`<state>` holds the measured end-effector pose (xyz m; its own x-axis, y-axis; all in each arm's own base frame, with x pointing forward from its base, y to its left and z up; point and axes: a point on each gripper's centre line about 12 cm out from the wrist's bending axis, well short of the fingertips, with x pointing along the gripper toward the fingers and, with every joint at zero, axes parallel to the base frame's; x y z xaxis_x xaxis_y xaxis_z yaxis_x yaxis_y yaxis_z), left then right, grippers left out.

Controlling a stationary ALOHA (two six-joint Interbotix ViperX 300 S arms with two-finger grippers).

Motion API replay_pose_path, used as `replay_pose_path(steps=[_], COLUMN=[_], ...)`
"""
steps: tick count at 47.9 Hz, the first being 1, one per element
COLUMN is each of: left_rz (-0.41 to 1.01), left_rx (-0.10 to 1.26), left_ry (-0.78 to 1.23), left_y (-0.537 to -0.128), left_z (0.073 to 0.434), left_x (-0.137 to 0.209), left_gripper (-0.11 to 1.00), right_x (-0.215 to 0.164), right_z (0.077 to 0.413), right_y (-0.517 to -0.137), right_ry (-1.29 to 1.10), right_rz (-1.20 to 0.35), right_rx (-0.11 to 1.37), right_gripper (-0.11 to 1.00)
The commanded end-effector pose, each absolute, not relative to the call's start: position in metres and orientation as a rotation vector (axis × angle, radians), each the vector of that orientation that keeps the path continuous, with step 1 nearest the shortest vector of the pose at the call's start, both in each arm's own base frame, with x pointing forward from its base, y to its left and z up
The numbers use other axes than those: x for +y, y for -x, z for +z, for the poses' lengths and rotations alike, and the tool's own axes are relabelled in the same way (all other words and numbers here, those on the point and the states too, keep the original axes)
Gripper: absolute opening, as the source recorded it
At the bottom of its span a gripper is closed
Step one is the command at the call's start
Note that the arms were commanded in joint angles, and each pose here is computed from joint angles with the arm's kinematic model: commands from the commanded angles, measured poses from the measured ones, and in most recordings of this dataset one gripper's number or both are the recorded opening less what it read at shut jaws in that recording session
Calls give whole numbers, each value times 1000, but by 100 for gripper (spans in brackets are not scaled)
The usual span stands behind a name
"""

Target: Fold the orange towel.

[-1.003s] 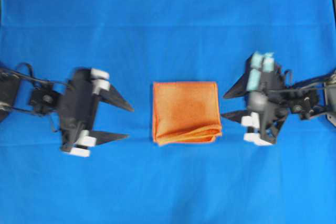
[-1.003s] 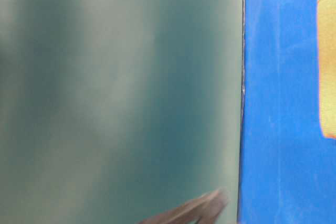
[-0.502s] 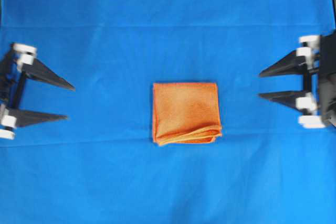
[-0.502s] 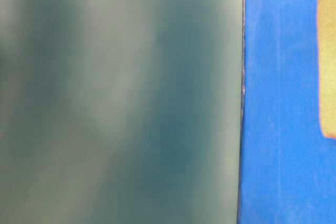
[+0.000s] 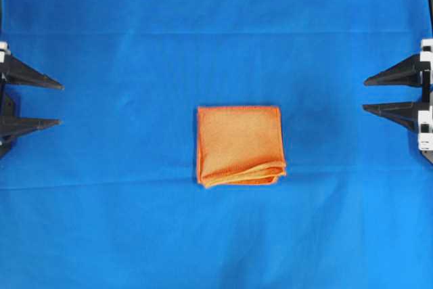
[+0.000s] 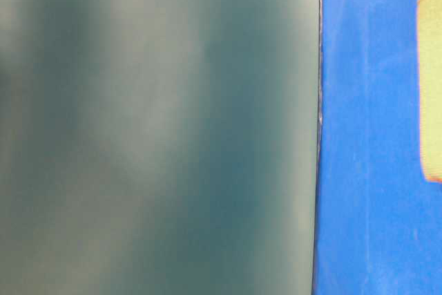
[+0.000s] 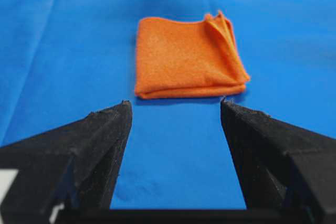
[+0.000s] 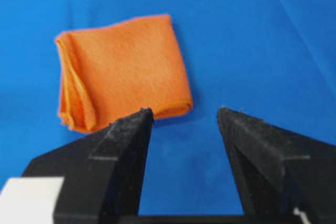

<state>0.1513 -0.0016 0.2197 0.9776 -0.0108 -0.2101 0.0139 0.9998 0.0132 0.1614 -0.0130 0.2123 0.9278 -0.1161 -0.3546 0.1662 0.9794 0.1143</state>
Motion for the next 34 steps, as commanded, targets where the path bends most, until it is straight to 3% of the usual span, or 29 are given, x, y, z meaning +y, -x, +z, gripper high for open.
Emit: replay_pose_path(steps=[1,34], left_rz=[-7,-7], left_rx=[210,216], left_ry=[-13,-8], left_y=[-153,-153], left_z=[222,220], left_x=[-1,-1], left_gripper=[63,63], right_x=[-15,-15], right_z=[215,211], right_y=[-163,-165], right_ry=[-155,-159], right_rz=[-149,-145], right_rx=[326,332], right_gripper=[58,58])
